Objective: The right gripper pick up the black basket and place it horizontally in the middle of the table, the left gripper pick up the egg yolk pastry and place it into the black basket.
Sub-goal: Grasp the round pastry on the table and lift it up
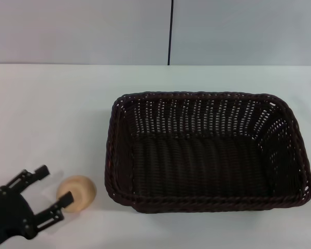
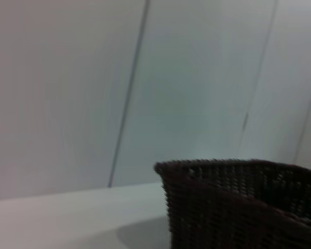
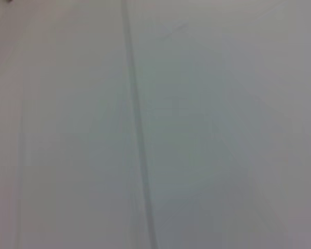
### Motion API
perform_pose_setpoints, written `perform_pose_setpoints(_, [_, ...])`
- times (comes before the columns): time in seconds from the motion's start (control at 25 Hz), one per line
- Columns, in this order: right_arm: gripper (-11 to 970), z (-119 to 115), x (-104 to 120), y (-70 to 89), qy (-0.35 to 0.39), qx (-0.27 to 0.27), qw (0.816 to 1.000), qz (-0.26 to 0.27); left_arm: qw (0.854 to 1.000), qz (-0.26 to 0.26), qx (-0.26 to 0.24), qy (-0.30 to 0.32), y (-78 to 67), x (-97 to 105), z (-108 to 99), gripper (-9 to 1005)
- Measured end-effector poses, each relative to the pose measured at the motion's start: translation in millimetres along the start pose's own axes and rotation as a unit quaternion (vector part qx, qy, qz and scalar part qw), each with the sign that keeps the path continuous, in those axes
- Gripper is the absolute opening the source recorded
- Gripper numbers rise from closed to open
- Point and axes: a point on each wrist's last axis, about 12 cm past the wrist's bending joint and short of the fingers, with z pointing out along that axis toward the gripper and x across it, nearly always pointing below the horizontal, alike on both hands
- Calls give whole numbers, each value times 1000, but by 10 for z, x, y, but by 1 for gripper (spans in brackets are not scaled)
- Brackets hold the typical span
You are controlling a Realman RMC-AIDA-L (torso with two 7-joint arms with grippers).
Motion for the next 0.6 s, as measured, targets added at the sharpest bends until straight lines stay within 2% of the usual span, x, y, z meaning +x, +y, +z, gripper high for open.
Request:
perform_pose_setpoints(0.16, [791, -171, 53, -20, -25, 28, 999, 12, 1000, 0, 10, 16, -23, 69, 143, 860])
perform_pose_setpoints(0.24, [791, -209, 69, -20, -30, 32, 999, 16, 1000, 0, 10, 16, -23, 69, 143, 860])
perform_pose_setpoints(0.32, [791, -238, 79, -14, -32, 35, 999, 20, 1000, 13, 9, 24, -18, 108, 254, 860])
perform_pose_setpoints(0.6, [791, -303, 130, -9, -29, 48, 998, 32, 999, 22, -4, 41, 43, 130, 302, 852])
